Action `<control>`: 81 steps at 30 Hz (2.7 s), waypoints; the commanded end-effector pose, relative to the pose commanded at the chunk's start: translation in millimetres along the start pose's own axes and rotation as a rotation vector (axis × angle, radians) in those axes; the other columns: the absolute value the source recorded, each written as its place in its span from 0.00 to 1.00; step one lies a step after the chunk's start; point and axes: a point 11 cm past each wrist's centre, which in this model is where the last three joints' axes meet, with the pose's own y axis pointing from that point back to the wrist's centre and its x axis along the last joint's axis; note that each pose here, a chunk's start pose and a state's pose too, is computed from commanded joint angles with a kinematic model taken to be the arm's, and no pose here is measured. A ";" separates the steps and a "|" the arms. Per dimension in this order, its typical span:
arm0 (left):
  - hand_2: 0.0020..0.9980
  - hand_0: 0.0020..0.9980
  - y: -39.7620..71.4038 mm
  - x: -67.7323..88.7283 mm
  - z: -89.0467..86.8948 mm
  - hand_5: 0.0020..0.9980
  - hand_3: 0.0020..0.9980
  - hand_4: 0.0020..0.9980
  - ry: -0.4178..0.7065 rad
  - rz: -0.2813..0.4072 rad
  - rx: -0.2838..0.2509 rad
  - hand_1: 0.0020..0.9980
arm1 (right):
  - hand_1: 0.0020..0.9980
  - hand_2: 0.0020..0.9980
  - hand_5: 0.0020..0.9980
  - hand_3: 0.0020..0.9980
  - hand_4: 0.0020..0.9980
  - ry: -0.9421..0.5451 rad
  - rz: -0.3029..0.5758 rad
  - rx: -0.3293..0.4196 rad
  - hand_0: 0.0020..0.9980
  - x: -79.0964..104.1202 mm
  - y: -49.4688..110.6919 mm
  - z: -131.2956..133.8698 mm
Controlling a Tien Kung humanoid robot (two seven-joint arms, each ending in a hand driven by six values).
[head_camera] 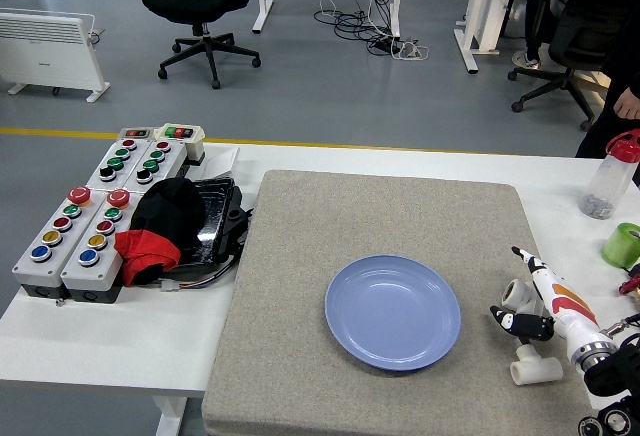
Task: Pick pipe place plate twice
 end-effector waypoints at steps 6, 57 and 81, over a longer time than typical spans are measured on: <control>0.71 0.72 0.0 -0.2 -0.1 1.00 0.65 0.40 0.000 0.000 0.000 0.74 | 0.91 0.99 0.40 0.97 0.80 -0.002 0.007 -0.036 0.96 0.6 -1.3 5.7; 0.71 0.71 -1.1 -0.2 -5.4 1.00 0.65 0.40 -0.008 0.000 0.009 0.74 | 0.56 0.60 0.17 0.66 0.51 -0.030 -0.151 0.386 0.46 -73.7 25.6 -123.2; 0.71 0.72 -0.2 1.1 -0.6 1.00 0.65 0.40 -0.002 0.002 0.001 0.74 | 0.96 1.00 0.42 1.00 0.85 0.054 -0.274 0.475 1.00 -93.4 17.9 -152.1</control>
